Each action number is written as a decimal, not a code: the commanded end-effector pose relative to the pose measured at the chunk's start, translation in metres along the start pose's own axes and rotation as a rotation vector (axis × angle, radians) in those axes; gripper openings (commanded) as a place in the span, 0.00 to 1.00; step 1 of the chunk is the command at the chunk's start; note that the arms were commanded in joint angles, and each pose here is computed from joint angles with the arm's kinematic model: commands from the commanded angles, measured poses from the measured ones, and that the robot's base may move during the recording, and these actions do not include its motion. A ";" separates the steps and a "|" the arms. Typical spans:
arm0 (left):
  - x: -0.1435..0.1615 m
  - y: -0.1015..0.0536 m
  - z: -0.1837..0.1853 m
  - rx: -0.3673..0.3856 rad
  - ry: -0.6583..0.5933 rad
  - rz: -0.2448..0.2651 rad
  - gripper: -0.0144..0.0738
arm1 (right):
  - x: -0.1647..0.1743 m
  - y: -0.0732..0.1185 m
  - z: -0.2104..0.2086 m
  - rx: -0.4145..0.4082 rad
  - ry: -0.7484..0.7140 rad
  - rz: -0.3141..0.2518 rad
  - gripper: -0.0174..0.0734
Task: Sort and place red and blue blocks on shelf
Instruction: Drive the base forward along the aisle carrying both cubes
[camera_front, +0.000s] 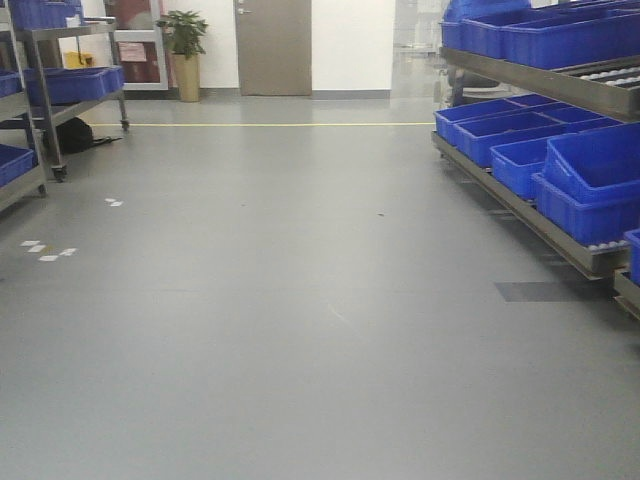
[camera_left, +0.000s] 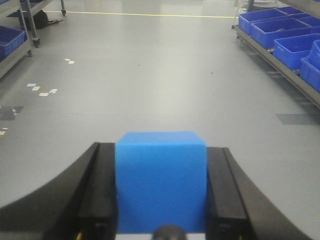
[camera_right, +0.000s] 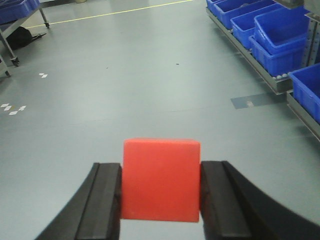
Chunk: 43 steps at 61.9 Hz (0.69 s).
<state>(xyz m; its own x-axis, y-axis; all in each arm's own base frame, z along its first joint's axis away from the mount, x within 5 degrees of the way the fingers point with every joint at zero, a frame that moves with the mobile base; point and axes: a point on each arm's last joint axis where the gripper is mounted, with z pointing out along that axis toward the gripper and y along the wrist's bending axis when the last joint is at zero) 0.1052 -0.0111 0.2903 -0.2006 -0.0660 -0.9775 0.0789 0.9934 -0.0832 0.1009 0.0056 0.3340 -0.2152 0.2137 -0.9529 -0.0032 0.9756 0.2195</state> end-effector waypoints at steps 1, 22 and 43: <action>-0.017 -0.004 -0.002 0.033 -0.105 -0.001 0.31 | -0.018 0.004 -0.004 -0.026 -0.120 -0.017 0.26; -0.017 -0.004 -0.002 0.033 -0.105 -0.001 0.31 | -0.018 0.004 -0.004 -0.026 -0.120 -0.017 0.26; -0.017 -0.004 -0.002 0.033 -0.105 -0.001 0.31 | -0.018 0.004 -0.004 -0.027 -0.120 -0.017 0.26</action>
<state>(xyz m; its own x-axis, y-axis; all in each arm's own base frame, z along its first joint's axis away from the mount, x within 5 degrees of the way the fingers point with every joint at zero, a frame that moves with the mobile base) 0.1052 -0.0111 0.2903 -0.2006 -0.0660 -0.9775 0.0789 0.9934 -0.0832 0.1009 0.0056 0.3340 -0.2152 0.2137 -0.9529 -0.0032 0.9756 0.2195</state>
